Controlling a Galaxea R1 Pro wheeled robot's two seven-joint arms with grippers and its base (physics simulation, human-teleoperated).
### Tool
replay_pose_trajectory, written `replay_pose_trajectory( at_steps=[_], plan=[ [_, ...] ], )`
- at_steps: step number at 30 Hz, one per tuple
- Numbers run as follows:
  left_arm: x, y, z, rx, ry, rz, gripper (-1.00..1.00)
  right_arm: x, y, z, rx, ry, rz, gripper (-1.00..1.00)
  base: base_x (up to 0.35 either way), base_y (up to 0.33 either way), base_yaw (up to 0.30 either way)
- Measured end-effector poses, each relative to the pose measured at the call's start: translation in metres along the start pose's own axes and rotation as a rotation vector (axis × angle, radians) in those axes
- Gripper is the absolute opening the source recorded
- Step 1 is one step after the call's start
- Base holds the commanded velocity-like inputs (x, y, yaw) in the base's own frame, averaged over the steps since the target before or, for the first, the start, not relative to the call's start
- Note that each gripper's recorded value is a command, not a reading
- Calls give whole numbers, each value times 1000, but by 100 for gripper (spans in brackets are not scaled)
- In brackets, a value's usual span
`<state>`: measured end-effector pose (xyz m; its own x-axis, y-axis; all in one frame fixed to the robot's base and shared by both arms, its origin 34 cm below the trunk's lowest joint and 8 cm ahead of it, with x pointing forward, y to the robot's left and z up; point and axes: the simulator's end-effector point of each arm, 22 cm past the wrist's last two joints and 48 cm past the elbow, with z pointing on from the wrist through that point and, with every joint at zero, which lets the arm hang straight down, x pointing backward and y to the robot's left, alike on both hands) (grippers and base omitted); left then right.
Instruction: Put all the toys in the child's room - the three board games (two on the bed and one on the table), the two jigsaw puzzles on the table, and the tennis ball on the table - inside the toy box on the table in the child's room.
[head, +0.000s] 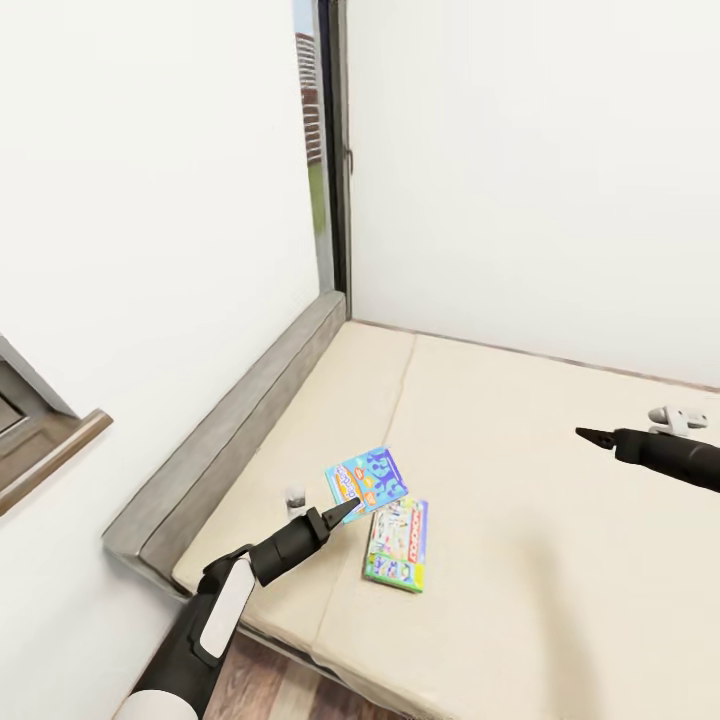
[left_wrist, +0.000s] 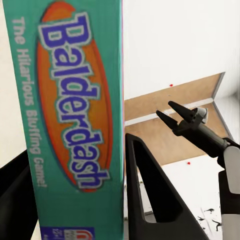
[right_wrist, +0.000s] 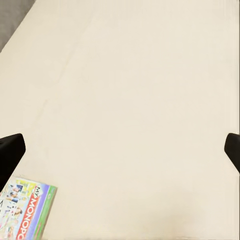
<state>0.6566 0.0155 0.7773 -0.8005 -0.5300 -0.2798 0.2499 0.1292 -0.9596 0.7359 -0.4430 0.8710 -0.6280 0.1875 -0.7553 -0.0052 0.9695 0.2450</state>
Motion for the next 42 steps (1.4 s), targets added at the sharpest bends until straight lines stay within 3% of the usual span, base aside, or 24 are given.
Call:
replay_pose_trajectory(
  at_steps=[42],
  plan=[
    [-20,-63,0,-2,0,-1,-100,-47,14,-41,4,5,2,100,0,0,-285]
  ],
)
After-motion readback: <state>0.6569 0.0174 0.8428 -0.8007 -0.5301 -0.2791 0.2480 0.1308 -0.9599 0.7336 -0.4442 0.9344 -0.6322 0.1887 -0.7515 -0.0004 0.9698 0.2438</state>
